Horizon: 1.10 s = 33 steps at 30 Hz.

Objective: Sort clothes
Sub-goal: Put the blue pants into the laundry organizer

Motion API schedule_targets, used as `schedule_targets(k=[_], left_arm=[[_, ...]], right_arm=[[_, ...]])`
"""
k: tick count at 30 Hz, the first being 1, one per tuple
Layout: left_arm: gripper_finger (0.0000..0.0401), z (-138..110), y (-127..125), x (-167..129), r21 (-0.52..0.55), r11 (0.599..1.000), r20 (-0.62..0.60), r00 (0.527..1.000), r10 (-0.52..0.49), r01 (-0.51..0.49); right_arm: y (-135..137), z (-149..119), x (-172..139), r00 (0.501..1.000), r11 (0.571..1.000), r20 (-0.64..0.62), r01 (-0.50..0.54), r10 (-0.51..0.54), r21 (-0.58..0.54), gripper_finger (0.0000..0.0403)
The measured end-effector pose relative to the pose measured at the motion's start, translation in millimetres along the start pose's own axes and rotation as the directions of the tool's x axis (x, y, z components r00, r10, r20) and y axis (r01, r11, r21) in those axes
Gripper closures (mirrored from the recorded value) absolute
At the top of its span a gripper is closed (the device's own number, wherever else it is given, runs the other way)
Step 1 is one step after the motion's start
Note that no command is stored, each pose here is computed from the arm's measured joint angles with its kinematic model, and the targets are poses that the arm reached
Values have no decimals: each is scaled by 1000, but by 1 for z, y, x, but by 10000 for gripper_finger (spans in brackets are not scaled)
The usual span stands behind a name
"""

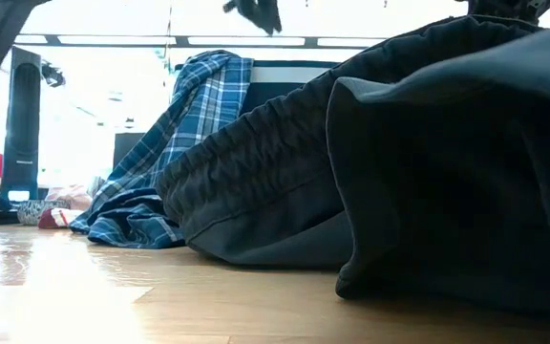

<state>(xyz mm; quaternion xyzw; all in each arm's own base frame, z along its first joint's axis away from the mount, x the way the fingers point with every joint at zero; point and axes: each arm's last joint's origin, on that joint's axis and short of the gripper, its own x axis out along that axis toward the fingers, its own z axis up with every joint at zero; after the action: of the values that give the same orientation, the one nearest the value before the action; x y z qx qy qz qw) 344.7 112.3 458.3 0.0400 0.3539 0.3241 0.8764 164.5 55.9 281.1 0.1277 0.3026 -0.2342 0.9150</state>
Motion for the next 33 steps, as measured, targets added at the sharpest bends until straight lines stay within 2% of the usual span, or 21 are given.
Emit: schedule_targets(k=[4, 7, 13, 18, 23, 29, 33], left_arm=[[231, 0, -10, -57, 20, 1000, 111, 994, -9, 7], [231, -12, -17, -89, 21, 1000, 124, 992, -5, 3], [232, -56, -39, -117, -7, 1000, 72, 997, -2, 2], [232, -113, -64, -119, -40, 998, 64, 997, 49, -47], [232, -171, -81, -111, -126, 992, 88, 996, 28, -16], [232, -241, -100, -77, -183, 983, 82, 996, 19, -4], [232, -276, -111, -53, -221, 975, 97, 995, 6, 16]], right_arm=[[0, 0, 0, 1000, 1000, -1, 1, -1, 0, 186], [0, 0, 0, 1000, 1000, -1, 1, -1, 0, 186], [1, -1, 2, 1000, 1000, -8, 7, -7, 9, 186], [5, -3, 7, 999, 1000, -25, 23, -23, -8, 186], [8, -5, 11, 999, 999, -36, 34, -35, -22, 186], [8, -3, 11, 999, 1000, -25, 24, -24, -10, 186], [9, -3, 11, 1000, 1000, -21, 20, -20, -8, 186]])
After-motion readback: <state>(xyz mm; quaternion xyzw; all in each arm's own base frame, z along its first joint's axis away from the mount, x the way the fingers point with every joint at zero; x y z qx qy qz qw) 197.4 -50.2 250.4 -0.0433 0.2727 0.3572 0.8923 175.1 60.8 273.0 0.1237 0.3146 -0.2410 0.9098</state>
